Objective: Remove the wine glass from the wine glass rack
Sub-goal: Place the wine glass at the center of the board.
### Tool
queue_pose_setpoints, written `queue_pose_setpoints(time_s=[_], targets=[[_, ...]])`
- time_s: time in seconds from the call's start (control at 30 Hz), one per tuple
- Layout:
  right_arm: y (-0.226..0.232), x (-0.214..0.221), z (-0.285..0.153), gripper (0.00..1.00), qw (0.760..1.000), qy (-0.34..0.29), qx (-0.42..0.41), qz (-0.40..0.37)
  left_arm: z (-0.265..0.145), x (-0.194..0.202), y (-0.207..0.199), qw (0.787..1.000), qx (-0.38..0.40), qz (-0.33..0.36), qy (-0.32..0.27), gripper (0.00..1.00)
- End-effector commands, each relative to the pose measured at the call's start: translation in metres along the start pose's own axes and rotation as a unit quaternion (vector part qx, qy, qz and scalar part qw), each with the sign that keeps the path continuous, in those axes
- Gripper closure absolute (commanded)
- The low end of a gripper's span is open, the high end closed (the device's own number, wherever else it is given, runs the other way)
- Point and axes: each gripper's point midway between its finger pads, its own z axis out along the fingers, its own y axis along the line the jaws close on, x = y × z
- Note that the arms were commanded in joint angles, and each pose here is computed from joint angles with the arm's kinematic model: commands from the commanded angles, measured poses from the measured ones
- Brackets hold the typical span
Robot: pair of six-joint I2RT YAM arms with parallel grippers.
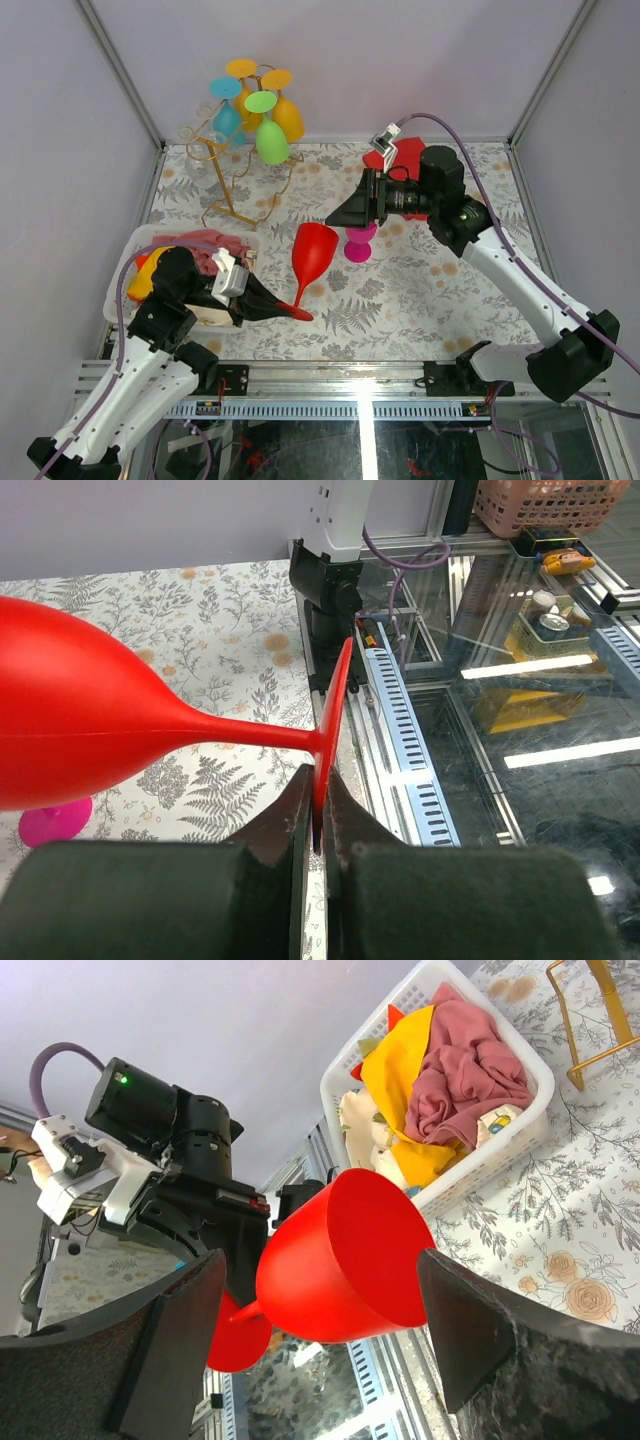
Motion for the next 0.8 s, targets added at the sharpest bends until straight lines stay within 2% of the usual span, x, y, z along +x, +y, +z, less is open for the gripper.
queue_pose_setpoints(time_s=[0.0,0.1,0.2,0.23,0.33,0.4,0.47,0.53,0.63,0.73,0.77], targets=[[0.014,-0.001,0.006,0.19,0.999,0.023,-0.032,0.006,-0.001,-0.015,-0.006,0.999,0.017,0.043,-0.007,1.0],[0.041,0.025,0.015,0.27,0.987,0.089,-0.129,0.025,0.0,-0.014,0.0,0.999,0.003,0.039,-0.004,1.0],[0.062,0.041,0.013,0.3,0.976,0.119,-0.181,0.007,0.0,-0.013,0.006,0.999,-0.01,0.036,-0.002,1.0],[0.067,0.043,0.01,0.33,0.974,0.123,-0.191,0.003,0.0,-0.012,0.007,0.999,-0.015,0.035,-0.002,1.0],[0.073,0.045,0.004,0.48,0.972,0.121,-0.2,-0.011,-0.001,-0.007,0.011,0.999,-0.029,0.023,0.002,1.0],[0.073,0.046,0.003,0.62,0.972,0.119,-0.2,-0.013,-0.001,-0.003,0.013,0.999,-0.036,0.012,0.006,1.0],[0.072,0.046,0.004,0.7,0.973,0.118,-0.196,-0.01,-0.001,0.001,0.014,0.999,-0.041,0.001,0.009,1.0],[0.069,0.044,0.006,0.87,0.976,0.111,-0.185,-0.005,-0.001,0.002,0.014,0.999,-0.046,-0.008,0.01,0.97],[0.062,0.037,0.01,1.0,0.983,0.093,-0.156,-0.007,-0.003,0.004,0.016,0.998,-0.059,-0.021,0.011,0.77],[0.052,0.024,0.011,1.0,0.994,0.058,-0.086,-0.032,-0.006,0.005,0.029,0.993,-0.107,-0.047,0.011,0.44],[0.049,0.02,0.009,1.0,0.996,0.049,-0.064,-0.048,-0.007,0.005,0.033,0.991,-0.123,-0.052,0.011,0.38]])
